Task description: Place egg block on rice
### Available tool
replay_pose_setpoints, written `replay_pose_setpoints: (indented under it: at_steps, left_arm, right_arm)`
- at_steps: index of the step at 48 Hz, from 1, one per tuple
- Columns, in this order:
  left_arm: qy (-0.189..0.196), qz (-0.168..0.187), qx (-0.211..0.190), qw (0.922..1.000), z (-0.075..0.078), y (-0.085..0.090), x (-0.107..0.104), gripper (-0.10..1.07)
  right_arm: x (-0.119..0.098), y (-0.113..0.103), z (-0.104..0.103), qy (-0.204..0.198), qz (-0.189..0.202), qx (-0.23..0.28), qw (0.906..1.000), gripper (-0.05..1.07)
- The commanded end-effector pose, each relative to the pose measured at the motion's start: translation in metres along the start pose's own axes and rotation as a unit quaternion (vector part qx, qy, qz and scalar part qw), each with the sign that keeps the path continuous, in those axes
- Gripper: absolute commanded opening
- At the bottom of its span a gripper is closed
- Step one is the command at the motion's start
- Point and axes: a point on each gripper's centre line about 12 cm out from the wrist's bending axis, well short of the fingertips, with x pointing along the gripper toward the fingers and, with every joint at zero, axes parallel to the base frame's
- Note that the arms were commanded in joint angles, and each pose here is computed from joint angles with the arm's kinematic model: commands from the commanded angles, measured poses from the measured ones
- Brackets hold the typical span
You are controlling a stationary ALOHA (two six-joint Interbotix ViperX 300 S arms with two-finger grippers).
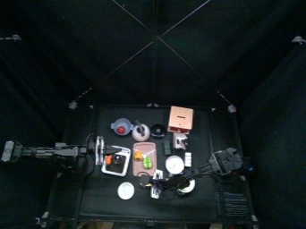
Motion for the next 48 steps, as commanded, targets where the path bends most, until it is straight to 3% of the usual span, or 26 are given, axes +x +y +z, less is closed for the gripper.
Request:
replay_pose_setpoints:
  at_steps: [1, 10, 34, 48]
  left_arm:
    - [-0.011, 0.001, 0.002, 0.9999, 0.007, 0.001, 0.002, 0.01]
    - [-0.011, 0.0, 0.005, 0.9999, 0.007, 0.0, 0.002, 0.01]
    - [-0.01, 0.0, 0.007, 0.9999, 0.006, 0.0, 0.001, 0.01]
    - [-0.009, 0.0, 0.006, 0.9999, 0.006, 0.0, 0.001, 0.01]
  right_arm:
    - [-0.026, -0.003, 0.015, -0.03, 0.013, 0.012, 0.9994, 0.6]
    - [-0.05, -0.013, 0.008, -0.034, 0.012, 0.016, 0.9992, 0.61]
    - [-0.102, -0.073, -0.047, 0.005, -0.037, 0.045, 0.9983, 0.61]
    - [-0.114, -0.098, -0.071, -0.015, -0.05, 0.129, 0.9903, 0.61]
